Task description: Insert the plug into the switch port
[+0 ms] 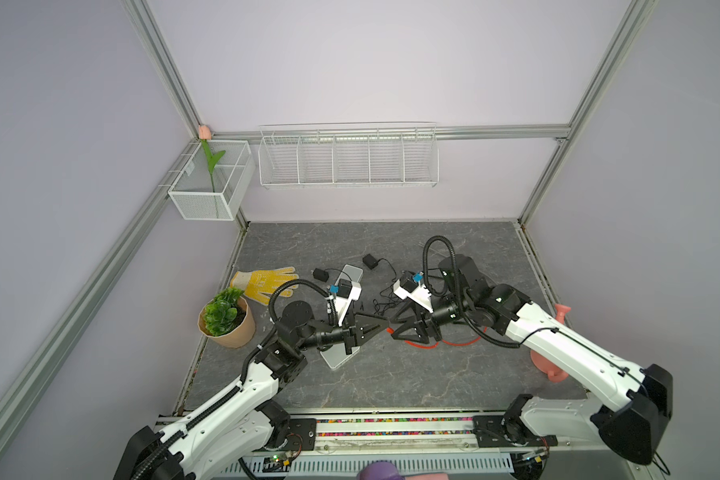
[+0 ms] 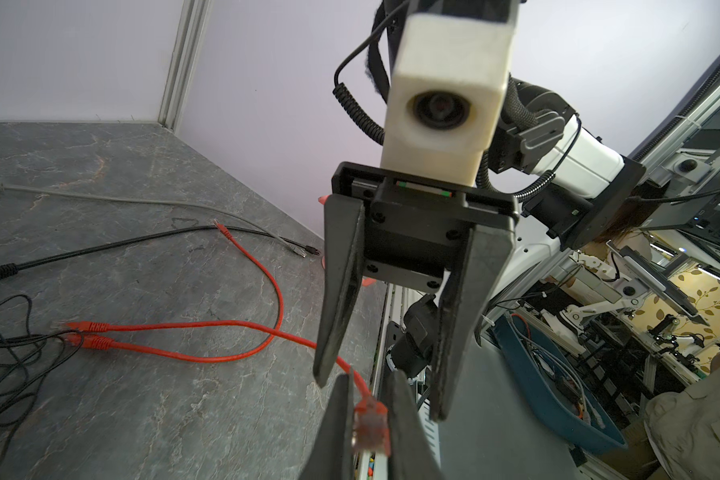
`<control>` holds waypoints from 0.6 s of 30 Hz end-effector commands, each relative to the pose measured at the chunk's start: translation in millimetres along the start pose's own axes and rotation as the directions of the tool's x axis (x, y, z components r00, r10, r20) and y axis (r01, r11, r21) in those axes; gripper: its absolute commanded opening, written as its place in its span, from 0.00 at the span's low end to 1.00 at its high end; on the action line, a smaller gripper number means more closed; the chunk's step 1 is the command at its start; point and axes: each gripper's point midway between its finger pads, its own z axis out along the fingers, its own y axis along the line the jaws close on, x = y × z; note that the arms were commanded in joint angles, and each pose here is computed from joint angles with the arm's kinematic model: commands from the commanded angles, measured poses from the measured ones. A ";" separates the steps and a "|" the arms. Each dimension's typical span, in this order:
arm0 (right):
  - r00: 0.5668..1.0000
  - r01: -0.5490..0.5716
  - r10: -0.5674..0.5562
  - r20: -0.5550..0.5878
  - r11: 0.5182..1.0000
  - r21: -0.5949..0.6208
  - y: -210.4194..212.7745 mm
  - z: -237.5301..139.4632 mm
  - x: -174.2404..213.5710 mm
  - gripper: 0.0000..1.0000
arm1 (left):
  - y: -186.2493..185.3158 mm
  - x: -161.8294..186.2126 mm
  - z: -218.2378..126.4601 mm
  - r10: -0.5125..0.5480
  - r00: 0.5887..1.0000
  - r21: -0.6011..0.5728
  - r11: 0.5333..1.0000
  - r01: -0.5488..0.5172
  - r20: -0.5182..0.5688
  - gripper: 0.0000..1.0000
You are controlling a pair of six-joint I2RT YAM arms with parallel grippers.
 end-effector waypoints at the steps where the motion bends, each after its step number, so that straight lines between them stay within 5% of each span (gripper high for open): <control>1: 1.000 0.027 -0.027 0.011 0.999 -0.036 2.5 2.5 -6.0 0.51 | -3.5 -2.4 0.5 0.023 1.000 0.017 1.000 -0.023 0.012 0.00; 7: 1.000 0.019 -0.020 -0.014 1.000 -0.022 -0.8 8.9 -0.5 0.49 | -1.1 -2.8 1.2 0.021 1.000 0.008 1.000 -0.021 0.013 0.00; 18: 1.000 0.016 -0.015 -0.020 0.997 0.073 -12.0 7.8 -0.2 0.13 | 7.5 -5.0 1.0 0.008 1.000 -0.044 0.999 -0.007 0.025 0.00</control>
